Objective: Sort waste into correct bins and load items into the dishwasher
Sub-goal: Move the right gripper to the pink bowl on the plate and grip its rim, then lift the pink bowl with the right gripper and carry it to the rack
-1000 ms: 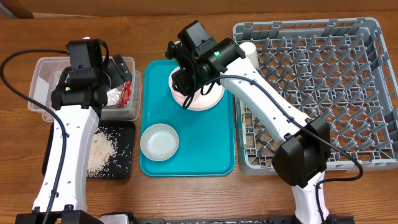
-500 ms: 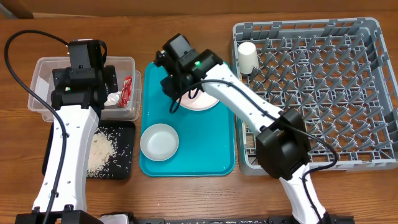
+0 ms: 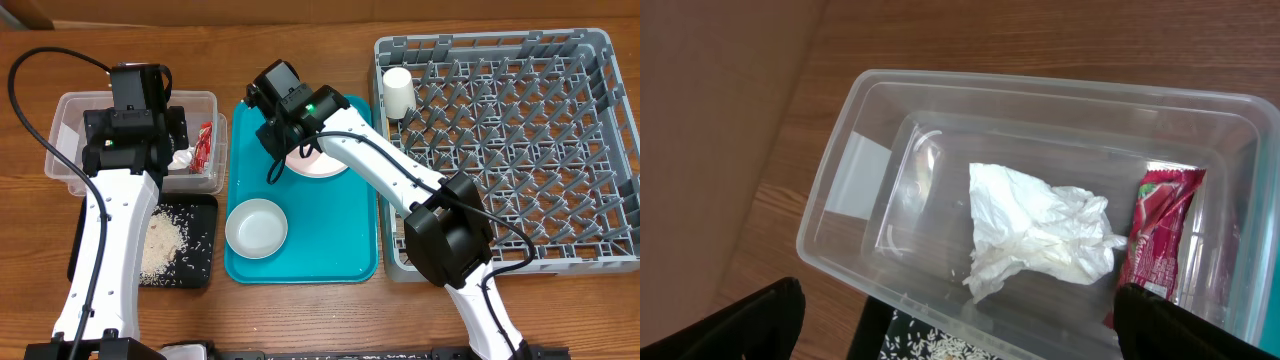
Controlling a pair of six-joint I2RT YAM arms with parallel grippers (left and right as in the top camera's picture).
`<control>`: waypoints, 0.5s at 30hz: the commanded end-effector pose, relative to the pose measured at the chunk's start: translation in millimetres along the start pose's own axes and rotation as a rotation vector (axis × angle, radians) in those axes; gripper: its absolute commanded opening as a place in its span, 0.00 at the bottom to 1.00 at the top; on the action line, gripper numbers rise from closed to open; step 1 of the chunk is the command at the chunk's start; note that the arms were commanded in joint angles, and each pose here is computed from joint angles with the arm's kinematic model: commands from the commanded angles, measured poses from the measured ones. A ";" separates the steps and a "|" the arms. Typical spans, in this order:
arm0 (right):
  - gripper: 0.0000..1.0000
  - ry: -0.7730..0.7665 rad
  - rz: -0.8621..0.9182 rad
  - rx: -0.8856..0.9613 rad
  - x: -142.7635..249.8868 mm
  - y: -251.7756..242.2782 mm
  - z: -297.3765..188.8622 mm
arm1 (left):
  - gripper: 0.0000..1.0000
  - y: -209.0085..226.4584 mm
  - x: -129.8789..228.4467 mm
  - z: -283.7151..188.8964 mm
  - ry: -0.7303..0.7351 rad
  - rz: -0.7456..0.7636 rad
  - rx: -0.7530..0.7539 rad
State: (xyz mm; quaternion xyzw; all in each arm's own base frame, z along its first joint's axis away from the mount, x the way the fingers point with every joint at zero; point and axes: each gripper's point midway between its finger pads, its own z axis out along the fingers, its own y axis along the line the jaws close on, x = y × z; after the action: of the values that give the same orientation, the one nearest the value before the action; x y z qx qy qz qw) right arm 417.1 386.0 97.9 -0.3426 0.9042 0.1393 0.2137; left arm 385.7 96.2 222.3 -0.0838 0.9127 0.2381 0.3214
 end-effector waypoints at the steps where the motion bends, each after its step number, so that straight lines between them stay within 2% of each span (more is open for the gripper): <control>1: 0.19 0.005 0.002 0.012 5.3 -3.8 11.1 | 1.00 8.7 -7.4 -6.2 -0.023 0.004 -0.024; 2: 0.23 0.006 0.002 0.012 6.8 -4.1 13.4 | 1.00 8.7 -7.4 -6.2 -0.023 0.004 -0.024; 6: 0.25 0.024 0.004 0.012 15.0 -4.8 19.6 | 1.00 8.5 -7.4 -6.2 -0.023 0.004 -0.024; 9: 0.31 0.026 0.004 0.013 18.4 -5.5 24.0 | 1.00 8.7 -7.4 -6.2 -0.023 0.004 -0.024; 15: 0.32 0.018 0.003 0.013 24.6 -6.8 35.1 | 1.00 8.7 -7.5 -6.2 -0.023 0.004 -0.024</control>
State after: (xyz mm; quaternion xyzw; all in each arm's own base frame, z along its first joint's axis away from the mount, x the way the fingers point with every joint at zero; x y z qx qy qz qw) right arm 416.9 385.2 67.7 -0.3421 0.9045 0.1379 0.2141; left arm 385.6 96.4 222.3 -0.0839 0.9126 0.2384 0.3213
